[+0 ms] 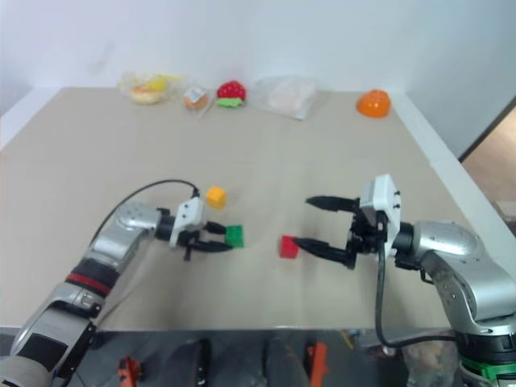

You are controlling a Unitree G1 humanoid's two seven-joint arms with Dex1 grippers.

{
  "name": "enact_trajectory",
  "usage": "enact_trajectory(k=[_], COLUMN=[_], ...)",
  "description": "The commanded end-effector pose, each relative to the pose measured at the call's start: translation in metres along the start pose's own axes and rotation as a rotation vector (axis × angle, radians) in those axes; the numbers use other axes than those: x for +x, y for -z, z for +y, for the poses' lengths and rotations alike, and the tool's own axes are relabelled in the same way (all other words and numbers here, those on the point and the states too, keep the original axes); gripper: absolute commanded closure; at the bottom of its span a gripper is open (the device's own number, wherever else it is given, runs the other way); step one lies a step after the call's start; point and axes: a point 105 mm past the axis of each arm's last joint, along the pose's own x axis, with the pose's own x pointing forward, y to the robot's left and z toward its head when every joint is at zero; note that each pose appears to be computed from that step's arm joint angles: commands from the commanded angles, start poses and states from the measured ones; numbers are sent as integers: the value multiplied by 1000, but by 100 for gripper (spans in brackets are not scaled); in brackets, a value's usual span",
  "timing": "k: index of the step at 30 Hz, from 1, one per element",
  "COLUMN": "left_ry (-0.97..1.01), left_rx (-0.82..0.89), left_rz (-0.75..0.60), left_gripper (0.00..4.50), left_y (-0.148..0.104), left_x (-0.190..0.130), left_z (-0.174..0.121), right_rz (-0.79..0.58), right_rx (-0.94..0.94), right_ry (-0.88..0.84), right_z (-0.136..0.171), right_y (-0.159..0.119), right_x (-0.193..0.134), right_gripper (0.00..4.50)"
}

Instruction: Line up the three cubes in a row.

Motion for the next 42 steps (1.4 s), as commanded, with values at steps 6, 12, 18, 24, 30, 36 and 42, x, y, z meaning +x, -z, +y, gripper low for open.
enact_trajectory(k=[6, 12, 18, 24, 30, 36, 42], left_ry=[57, 41, -19, -55, -57, 11, -332], left_rx=[84, 84, 75, 67, -31, -158, -245], left_rz=[-11, 27, 37, 6, -11, 34, -95], left_gripper=[327, 327, 187, 18, 18, 18, 18], left_y=[-14, -5, 2, -4, -9, -11, -20], left_x=[5, 4, 5, 0, -40, -90, -101], left_z=[-9, -6, 3, 9, 6, -27, 3], right_rz=[-16, -21, -26, -29, -34, -38, -45], right_rx=[-28, -30, -33, -35, -41, -48, -52], right_ry=[-3, -4, 0, -3, -9, -18, -30], right_z=[-4, -5, -6, -7, -9, -12, -14], right_y=[-3, -4, -6, -8, -12, -15, -15], right_x=[2, 2, 2, 2, 2, 2, 6], right_gripper=[0, 0, 0, 0, 0, 0, 0])
